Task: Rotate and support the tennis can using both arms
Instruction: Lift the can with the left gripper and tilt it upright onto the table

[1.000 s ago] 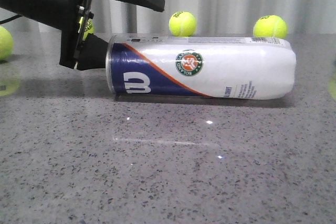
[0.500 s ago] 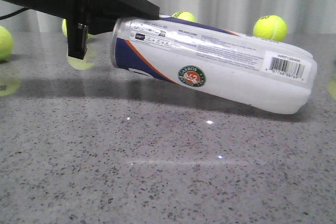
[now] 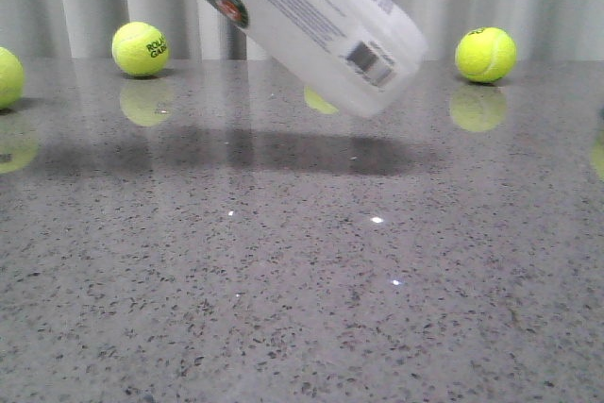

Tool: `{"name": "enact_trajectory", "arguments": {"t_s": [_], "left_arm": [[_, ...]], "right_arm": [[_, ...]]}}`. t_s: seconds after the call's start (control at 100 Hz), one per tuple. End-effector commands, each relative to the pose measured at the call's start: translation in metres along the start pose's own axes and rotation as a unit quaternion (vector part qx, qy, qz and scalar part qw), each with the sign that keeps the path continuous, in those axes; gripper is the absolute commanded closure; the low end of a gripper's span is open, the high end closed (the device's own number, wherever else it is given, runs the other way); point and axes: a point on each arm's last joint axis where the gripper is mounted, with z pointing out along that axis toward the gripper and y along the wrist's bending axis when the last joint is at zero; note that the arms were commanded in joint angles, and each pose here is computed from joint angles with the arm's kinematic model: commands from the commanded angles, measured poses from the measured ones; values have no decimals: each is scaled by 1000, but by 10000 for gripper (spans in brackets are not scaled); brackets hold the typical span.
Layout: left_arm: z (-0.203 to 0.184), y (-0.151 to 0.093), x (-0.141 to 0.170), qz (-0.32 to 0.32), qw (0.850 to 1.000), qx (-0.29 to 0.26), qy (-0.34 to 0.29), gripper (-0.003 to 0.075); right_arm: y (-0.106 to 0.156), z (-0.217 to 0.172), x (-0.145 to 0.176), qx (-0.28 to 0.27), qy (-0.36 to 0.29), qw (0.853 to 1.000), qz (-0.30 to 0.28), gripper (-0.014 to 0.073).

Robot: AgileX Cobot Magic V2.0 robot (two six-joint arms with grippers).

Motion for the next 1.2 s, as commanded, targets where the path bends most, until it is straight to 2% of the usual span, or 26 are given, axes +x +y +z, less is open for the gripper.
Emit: {"name": "enact_trajectory", "arguments": {"t_s": [0.0,0.08,0.18,0.35,0.77,0.9,1.19], "left_arm": [[-34,-34,-13,43,998,-44,0,741],[-54,-44,-17,59,992,-114,12,741],[-73,-46,-15,57,976,-209,36,741],[-84,-36,-6,23,953,-291,74,741],[-81,-37,-7,27,953,-292,80,741],[-67,-38,-8,42,955,-277,100,741],[-32,-24,-8,57,951,-262,157,741]], "right_arm": [[-1,-2,-16,4,-54,999,1,665],[-1,-2,-16,4,-54,999,1,665],[-1,-2,-16,4,-54,999,1,665],[-1,-2,-16,4,-53,999,1,665],[-1,-2,-16,4,-53,999,1,665],[-1,-2,-16,4,-53,999,1,665],[-1,-2,-16,4,-51,999,1,665]]}}
